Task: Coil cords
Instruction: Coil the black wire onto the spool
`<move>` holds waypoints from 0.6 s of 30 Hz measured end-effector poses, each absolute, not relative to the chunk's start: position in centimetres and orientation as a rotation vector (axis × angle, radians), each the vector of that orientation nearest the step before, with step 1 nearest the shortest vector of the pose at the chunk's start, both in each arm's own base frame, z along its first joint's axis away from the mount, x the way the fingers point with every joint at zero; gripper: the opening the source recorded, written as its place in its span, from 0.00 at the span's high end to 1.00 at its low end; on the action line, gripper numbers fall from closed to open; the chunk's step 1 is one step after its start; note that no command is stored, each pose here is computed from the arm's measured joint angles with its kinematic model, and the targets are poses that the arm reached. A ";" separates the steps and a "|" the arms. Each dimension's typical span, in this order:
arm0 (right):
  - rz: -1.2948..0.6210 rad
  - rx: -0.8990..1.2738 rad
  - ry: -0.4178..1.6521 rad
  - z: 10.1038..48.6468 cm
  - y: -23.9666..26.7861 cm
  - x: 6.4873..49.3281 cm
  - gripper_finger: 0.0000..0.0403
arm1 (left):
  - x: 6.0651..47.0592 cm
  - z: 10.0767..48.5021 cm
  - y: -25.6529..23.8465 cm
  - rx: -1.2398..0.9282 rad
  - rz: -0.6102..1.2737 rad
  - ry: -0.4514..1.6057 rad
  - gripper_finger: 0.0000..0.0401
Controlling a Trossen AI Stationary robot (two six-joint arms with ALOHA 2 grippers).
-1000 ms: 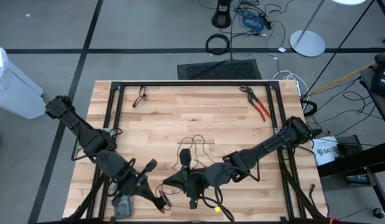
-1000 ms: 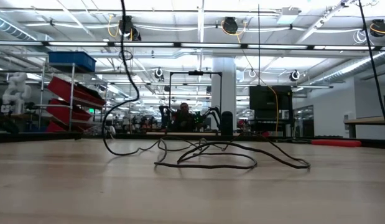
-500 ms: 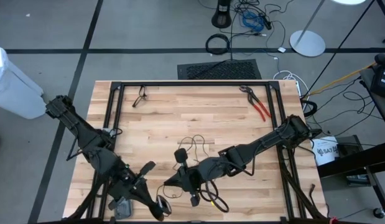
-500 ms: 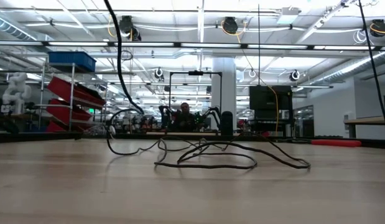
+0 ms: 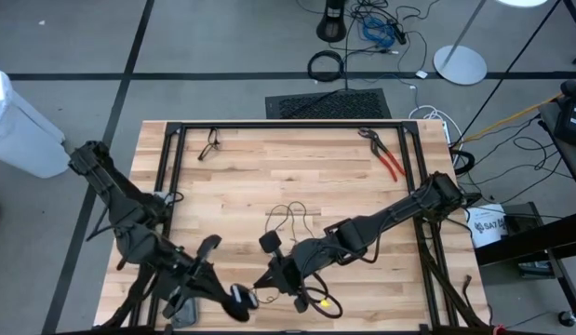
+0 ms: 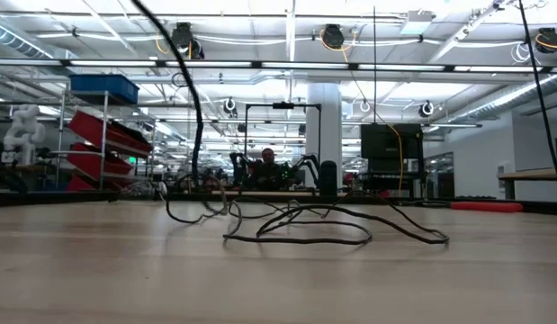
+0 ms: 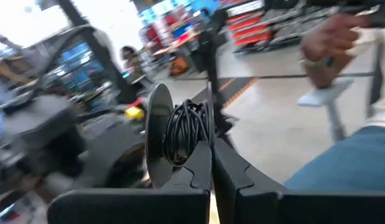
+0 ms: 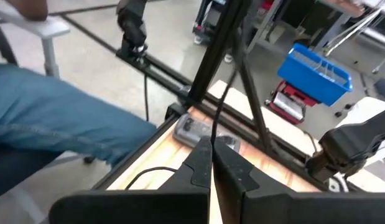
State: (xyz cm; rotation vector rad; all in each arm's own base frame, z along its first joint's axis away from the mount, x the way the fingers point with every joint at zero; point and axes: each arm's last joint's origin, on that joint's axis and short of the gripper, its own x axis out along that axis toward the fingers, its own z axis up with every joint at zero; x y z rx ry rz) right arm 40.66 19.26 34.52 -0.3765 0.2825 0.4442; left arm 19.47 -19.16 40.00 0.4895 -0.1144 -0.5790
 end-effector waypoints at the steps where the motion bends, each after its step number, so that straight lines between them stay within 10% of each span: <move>1: 0.448 -0.380 0.295 34.5 19.3 40.5 1.00 | 19.3 40.1 -19.1 0.491 -0.556 -0.108 1.00; 18: 0.463 -0.370 0.380 34.6 19.6 39.3 1.00 | 15.6 40.5 -18.5 0.528 -0.305 0.009 1.00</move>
